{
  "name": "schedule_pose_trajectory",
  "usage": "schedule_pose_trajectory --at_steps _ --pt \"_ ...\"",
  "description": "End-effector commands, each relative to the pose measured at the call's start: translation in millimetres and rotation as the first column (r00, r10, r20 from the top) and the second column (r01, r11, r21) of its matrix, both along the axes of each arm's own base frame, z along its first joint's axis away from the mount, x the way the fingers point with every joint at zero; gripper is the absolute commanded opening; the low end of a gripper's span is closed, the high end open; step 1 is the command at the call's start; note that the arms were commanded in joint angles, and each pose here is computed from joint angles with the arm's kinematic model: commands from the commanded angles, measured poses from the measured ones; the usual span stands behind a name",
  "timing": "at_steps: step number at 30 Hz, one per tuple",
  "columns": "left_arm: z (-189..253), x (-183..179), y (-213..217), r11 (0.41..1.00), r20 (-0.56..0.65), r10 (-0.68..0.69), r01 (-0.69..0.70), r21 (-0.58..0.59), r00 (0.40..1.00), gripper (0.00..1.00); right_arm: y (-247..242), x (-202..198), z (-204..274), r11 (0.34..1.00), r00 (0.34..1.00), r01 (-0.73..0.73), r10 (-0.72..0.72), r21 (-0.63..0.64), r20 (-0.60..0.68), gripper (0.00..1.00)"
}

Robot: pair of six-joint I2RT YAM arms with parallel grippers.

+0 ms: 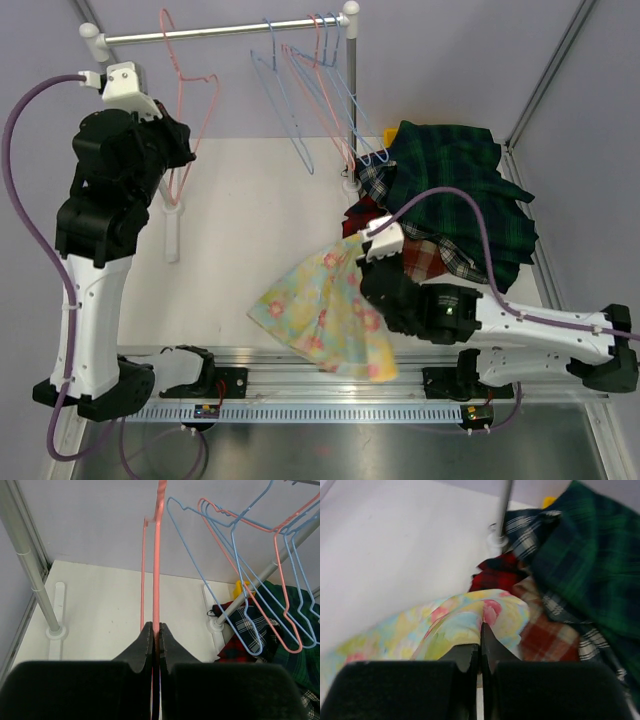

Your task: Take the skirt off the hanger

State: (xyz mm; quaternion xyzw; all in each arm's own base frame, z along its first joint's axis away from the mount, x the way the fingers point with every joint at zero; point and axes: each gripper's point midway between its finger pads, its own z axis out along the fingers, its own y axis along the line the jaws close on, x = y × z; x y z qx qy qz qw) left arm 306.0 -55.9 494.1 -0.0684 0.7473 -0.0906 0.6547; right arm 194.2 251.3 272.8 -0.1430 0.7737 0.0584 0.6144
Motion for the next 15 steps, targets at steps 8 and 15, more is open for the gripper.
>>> schedule_pose_trajectory --at_steps 8,15 --pt "16 53 -13 1.0 0.084 0.004 -0.003 -0.008 0.996 0.0 -125 89 178 0.95 0.881 0.266 -0.308 0.161 0.36 0.0" --pt "8 94 -28 1.0 0.074 -0.021 0.021 0.0 0.997 0.0 -216 214 237 0.834 0.748 0.505 -0.551 0.221 0.371 0.0"
